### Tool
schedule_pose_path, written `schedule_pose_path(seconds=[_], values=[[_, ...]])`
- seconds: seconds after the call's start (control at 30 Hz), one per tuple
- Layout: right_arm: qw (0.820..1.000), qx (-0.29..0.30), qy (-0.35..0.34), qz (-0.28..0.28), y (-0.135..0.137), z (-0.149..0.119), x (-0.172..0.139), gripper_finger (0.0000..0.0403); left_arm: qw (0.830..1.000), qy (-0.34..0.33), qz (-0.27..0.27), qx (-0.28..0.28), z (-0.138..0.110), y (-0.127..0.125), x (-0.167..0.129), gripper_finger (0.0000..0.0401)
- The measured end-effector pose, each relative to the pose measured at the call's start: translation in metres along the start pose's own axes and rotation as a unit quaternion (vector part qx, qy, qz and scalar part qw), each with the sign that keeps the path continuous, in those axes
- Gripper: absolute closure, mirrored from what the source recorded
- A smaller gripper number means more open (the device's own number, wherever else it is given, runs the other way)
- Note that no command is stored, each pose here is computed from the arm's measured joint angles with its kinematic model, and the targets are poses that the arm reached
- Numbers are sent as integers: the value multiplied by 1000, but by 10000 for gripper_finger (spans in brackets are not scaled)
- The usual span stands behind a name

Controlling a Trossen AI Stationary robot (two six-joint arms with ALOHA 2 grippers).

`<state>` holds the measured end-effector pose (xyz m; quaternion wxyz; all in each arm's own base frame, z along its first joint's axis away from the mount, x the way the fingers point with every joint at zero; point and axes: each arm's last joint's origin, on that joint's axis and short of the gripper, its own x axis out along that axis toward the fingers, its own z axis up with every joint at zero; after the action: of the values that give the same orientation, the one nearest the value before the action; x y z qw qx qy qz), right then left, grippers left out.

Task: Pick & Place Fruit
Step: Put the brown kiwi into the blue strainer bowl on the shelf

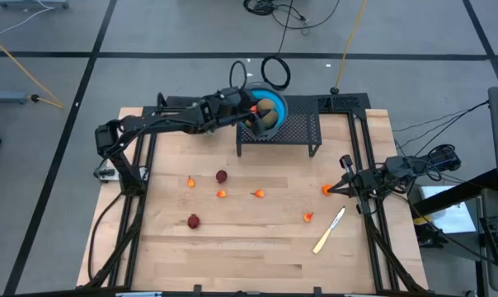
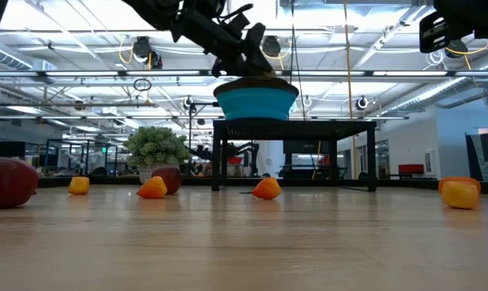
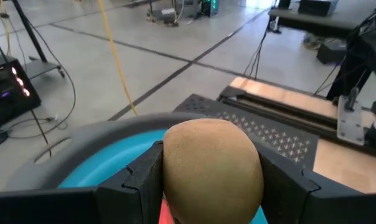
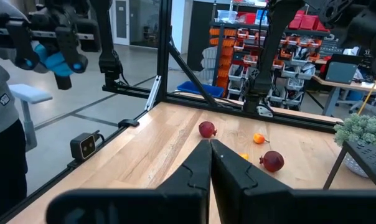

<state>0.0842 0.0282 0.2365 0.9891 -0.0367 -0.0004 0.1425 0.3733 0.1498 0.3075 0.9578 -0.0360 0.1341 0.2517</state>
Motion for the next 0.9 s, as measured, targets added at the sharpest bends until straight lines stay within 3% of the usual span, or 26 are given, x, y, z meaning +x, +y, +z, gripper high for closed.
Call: schedule_pose_path(seconds=[0.9], values=[[1000,-2,1,0,0,0,0,401,998,67,4,0,-16,3,4,201]])
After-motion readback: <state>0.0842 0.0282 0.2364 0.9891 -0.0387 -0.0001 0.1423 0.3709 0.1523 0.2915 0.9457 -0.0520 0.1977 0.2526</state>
